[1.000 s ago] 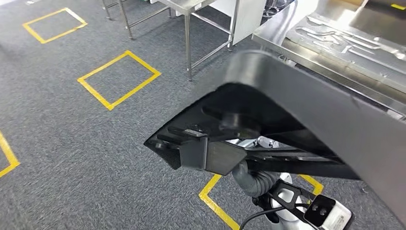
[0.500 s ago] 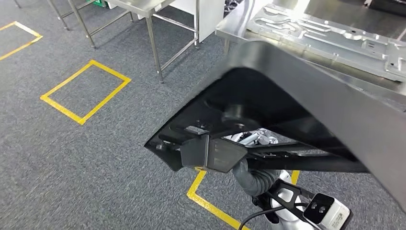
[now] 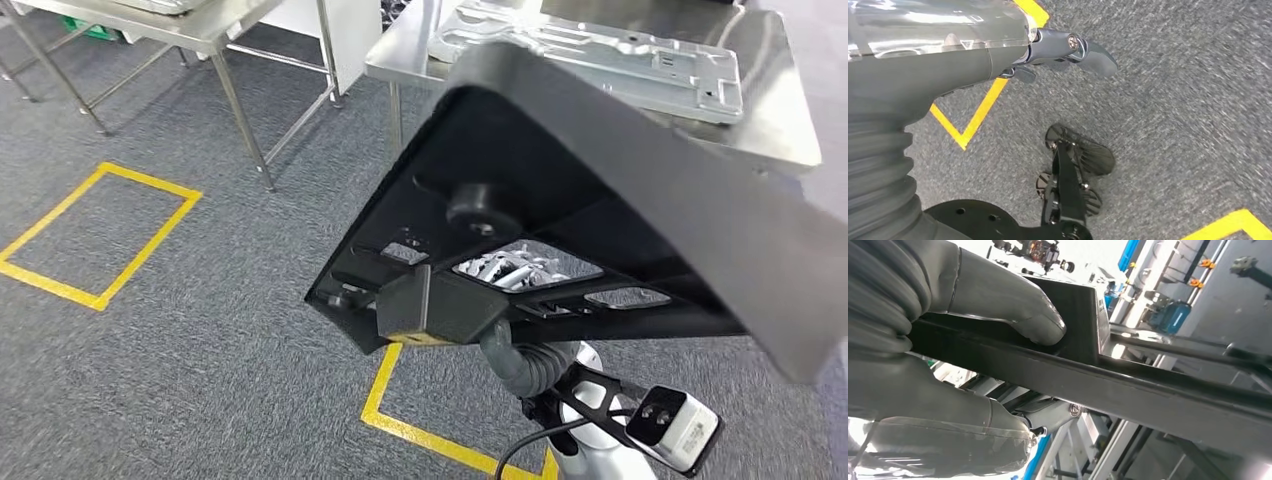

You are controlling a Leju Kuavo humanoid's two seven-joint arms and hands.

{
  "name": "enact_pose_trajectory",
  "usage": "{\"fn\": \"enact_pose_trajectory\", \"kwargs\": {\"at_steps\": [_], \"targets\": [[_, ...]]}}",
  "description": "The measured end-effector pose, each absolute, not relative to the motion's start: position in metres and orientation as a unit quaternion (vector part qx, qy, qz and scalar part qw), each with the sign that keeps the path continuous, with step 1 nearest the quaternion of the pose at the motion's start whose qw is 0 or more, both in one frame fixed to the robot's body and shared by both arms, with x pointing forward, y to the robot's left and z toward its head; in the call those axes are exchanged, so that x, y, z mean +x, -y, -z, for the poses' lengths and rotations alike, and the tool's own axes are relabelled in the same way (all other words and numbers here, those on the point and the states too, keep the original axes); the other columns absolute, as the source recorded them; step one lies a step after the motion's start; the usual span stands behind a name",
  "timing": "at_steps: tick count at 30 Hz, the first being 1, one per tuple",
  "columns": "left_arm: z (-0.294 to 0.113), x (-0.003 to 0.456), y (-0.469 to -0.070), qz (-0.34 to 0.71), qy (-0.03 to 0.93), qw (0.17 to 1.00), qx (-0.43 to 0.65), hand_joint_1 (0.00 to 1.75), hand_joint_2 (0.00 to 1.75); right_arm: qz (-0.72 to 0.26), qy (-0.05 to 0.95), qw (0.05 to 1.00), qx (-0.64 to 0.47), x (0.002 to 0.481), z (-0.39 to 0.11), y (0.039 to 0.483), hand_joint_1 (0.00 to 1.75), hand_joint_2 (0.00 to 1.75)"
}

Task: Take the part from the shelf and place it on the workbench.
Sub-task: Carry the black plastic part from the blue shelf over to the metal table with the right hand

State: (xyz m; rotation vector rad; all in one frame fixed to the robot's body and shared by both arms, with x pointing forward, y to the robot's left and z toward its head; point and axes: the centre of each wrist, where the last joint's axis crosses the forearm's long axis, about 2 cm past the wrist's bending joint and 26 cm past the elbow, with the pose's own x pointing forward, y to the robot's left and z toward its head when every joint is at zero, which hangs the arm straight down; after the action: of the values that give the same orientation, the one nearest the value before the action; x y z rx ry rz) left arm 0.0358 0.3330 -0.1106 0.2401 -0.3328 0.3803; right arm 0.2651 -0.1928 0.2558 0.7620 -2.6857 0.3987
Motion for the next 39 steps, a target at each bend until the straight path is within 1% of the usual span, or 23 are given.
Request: {"fn": "enact_pose_trajectory", "kwargs": {"at_steps": [39], "targets": [[0.1110,0.0344,-0.3286,-0.187,0.172,0.960,0.115,0.00,1.75,-0.140,0.937,0.173,0.269,0.2664,-0.2486,0.1946,1.75,1.75]]}}
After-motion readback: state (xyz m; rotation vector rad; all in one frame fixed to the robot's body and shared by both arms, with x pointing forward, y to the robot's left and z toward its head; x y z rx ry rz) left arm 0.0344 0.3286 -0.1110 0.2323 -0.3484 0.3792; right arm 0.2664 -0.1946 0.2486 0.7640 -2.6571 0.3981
